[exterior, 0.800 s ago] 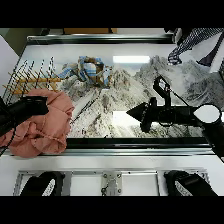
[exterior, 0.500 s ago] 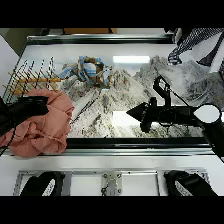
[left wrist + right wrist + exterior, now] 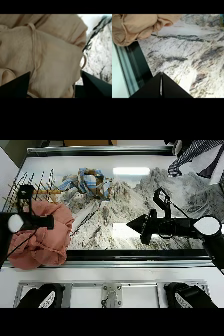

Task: Fold the clothes and pants, and hang the long-sleeved shirts on hangers.

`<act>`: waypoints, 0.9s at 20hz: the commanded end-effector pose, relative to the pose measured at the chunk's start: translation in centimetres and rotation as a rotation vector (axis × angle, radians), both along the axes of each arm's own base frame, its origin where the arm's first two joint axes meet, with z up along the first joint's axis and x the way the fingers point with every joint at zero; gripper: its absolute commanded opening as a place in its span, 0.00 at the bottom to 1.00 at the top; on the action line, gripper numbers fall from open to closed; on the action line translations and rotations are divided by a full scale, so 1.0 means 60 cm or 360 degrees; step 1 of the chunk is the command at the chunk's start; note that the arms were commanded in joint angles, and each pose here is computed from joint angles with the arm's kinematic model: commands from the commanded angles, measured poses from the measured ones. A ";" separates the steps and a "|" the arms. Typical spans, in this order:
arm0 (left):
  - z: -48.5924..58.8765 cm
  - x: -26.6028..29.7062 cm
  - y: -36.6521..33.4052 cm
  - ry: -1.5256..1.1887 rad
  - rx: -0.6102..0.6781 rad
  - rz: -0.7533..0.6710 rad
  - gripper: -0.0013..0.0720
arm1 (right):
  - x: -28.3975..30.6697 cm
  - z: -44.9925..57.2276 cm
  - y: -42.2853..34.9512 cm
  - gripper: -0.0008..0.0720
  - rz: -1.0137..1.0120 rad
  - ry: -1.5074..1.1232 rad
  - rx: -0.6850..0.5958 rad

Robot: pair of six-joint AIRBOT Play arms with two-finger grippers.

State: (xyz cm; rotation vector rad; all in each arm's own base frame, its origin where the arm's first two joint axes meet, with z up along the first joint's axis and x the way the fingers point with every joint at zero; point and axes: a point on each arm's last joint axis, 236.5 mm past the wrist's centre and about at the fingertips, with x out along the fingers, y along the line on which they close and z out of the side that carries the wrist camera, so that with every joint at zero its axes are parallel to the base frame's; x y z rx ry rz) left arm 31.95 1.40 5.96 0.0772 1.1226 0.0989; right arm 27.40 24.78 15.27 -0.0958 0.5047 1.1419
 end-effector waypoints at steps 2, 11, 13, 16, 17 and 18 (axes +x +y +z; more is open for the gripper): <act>-0.141 0.018 0.031 0.0372 0.0077 0.0123 0.97 | 0.000 -0.001 0.000 0.03 0.0001 0.0003 0.0000; -0.227 0.015 0.041 0.0581 0.0046 0.0214 0.03 | 0.000 -0.001 0.000 0.03 0.0001 0.0003 0.0000; -0.181 0.043 0.008 0.0444 -0.0027 0.0153 0.03 | 0.000 0.000 0.001 0.03 0.0001 0.0004 0.0004; -0.068 0.077 -0.092 0.0179 -0.0187 -0.0088 0.03 | -0.006 0.031 0.017 0.03 0.0006 0.0047 0.0164; -0.022 0.081 -0.140 0.0077 -0.0263 -0.0188 0.03 | -0.012 0.047 0.025 0.03 0.0027 0.0074 0.0243; 0.020 0.081 -0.186 -0.0017 -0.0327 -0.0286 0.03 | -0.005 0.055 0.025 0.03 0.0008 0.0044 0.0268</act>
